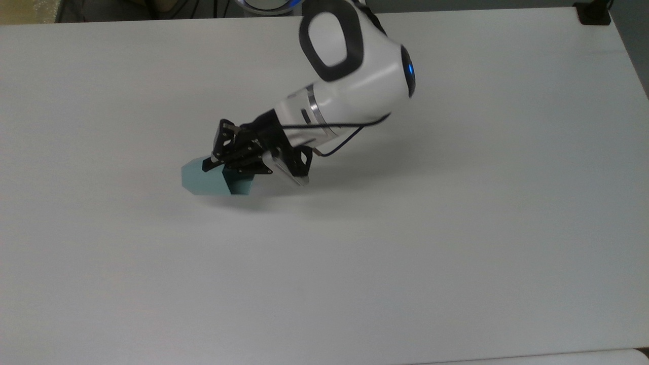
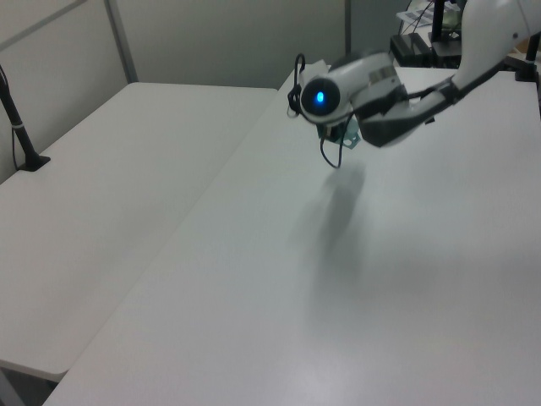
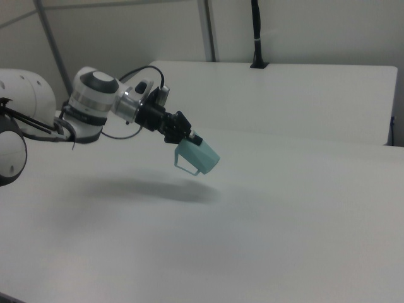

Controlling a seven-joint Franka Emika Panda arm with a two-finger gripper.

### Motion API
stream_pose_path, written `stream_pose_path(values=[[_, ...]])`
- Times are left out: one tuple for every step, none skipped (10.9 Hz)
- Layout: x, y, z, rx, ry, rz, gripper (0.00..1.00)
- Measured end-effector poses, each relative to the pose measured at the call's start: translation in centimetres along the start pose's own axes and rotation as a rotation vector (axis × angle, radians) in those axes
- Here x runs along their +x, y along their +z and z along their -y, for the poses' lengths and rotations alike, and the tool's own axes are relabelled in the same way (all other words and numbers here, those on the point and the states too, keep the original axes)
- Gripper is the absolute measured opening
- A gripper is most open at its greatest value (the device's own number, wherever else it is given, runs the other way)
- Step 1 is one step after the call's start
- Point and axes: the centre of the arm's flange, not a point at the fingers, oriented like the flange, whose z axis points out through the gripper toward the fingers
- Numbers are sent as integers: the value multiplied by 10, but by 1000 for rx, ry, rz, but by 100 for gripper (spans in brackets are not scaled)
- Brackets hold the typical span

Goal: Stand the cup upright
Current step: 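Lift the cup and rotate it so its base points down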

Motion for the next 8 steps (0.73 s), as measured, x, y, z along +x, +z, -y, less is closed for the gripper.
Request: stream_pose_path(values=[[0, -3, -20, 79, 49, 30, 6], [-3, -6, -38, 180, 96, 55, 6], [-11, -7, -57, 280, 145, 82, 6], [-23, -6, -76, 372, 187, 125, 6], [-36, -6, -96, 477, 195, 180, 6], [-46, -7, -110, 570, 195, 222, 6], [-56, -4, -126, 663, 196, 261, 6], [-69, 5, -140, 755, 195, 289, 6]])
